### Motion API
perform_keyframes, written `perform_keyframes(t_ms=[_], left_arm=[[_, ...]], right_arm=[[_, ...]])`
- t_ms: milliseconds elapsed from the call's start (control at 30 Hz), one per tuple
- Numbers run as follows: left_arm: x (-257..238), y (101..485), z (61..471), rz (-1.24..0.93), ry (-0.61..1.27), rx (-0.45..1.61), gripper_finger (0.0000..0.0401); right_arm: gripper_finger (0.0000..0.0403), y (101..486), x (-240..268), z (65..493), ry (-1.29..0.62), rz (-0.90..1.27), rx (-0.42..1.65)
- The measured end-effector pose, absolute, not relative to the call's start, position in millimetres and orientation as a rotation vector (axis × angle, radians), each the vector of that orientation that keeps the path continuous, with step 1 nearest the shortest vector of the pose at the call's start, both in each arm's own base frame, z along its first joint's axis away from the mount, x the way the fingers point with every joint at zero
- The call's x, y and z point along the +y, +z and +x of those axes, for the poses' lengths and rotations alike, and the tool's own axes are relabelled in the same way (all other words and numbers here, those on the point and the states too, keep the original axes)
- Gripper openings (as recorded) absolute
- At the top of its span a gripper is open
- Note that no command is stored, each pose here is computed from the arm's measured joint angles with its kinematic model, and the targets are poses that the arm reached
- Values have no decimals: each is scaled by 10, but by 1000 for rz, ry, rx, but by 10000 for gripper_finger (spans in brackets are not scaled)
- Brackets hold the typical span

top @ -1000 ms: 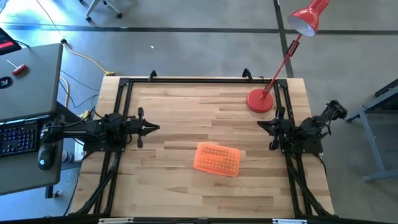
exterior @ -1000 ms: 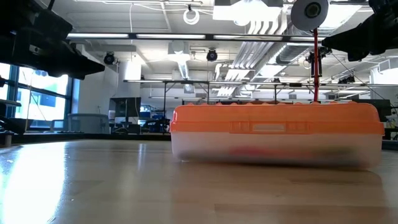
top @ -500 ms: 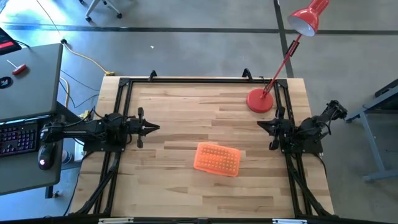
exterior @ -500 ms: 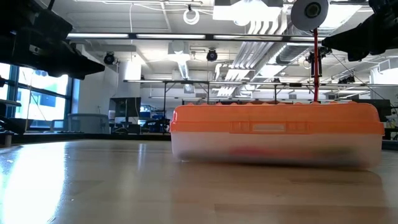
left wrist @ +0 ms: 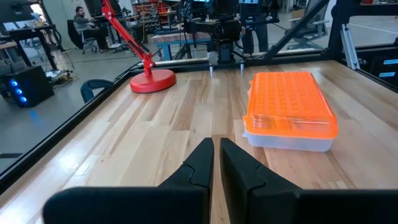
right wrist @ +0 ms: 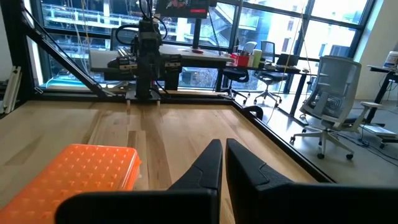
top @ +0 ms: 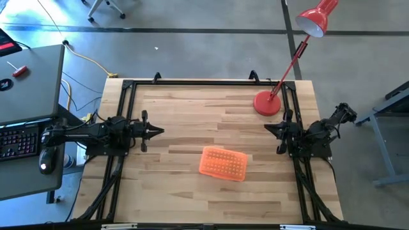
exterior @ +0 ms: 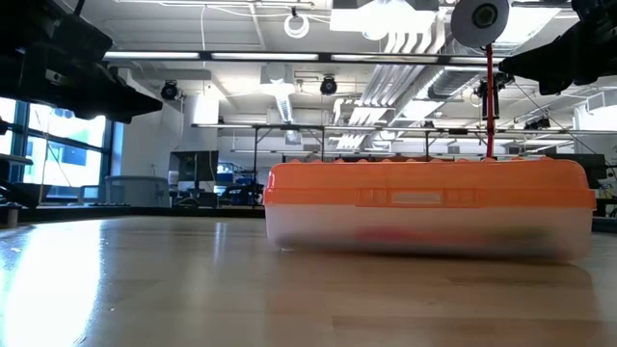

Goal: Pick & place school supplies into a supply box
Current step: Return to Home Position

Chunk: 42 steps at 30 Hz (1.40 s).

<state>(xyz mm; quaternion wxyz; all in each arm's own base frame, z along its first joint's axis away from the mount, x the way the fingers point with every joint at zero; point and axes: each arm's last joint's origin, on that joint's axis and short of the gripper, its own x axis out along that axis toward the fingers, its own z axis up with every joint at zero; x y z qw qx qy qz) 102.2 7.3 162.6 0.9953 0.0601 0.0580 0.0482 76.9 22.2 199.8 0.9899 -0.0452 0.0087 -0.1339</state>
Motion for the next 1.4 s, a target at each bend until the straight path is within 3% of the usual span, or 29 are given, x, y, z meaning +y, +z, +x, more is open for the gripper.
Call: perform_keyframes(t_ms=[1400], left_arm=[[48,1619,1030,122,79,122,56]], right_arm=[[0,1999,221,769,-269,-91,17]])
